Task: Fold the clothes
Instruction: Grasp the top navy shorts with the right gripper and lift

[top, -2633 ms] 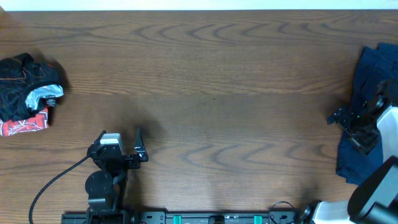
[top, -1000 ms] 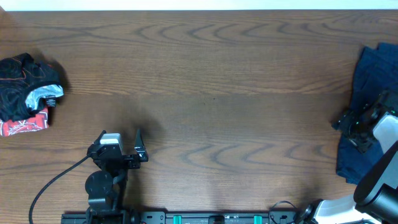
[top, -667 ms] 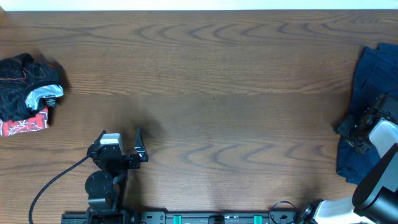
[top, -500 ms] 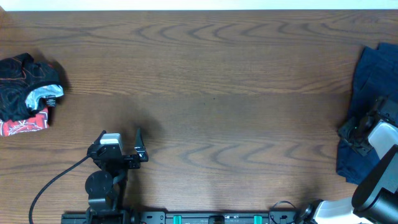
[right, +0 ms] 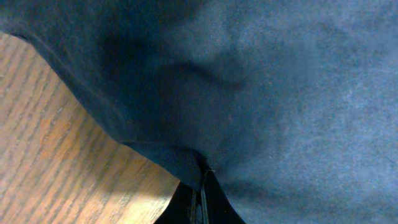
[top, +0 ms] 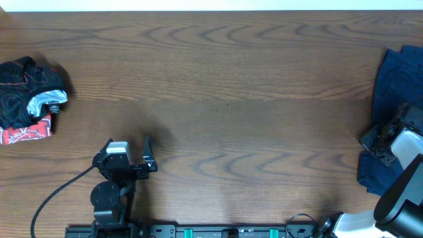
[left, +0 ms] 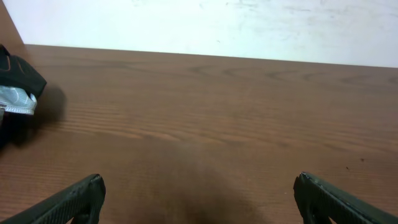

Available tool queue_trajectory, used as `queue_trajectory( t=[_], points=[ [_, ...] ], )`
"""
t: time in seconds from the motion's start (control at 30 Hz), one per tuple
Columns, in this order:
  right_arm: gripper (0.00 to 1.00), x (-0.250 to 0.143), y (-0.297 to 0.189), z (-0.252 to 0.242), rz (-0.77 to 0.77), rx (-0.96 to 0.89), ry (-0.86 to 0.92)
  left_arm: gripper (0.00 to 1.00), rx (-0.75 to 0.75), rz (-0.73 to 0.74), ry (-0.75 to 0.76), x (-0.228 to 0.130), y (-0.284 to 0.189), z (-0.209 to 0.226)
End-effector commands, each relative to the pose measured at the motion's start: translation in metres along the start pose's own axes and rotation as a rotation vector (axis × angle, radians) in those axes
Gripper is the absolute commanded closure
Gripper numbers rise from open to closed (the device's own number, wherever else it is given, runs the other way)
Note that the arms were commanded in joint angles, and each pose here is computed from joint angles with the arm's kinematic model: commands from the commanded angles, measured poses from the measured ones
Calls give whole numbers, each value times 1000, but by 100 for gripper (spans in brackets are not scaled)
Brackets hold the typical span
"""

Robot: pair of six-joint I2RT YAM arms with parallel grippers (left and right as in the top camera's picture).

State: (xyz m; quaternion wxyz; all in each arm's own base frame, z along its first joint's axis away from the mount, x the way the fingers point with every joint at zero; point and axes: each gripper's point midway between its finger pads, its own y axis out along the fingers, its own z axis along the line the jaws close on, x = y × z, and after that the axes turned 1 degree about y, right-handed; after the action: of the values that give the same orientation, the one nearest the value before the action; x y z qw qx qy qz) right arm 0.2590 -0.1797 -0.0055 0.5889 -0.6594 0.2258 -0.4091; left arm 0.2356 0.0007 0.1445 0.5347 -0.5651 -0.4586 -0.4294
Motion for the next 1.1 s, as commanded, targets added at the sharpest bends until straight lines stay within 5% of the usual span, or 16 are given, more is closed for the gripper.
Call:
queue_trajectory(
  t=[0.0, 0.23, 1.07],
  points=[
    [98, -30, 10, 16, 124, 103, 14, 2, -6, 30, -10, -13, 3, -1],
    [98, -9, -21, 36, 59, 149, -24, 2, -6, 30, -10, -13, 3, -1],
    [99, 100, -249, 68, -293, 310, 5, 2, -6, 30, -10, -13, 3, -1]
  ],
)
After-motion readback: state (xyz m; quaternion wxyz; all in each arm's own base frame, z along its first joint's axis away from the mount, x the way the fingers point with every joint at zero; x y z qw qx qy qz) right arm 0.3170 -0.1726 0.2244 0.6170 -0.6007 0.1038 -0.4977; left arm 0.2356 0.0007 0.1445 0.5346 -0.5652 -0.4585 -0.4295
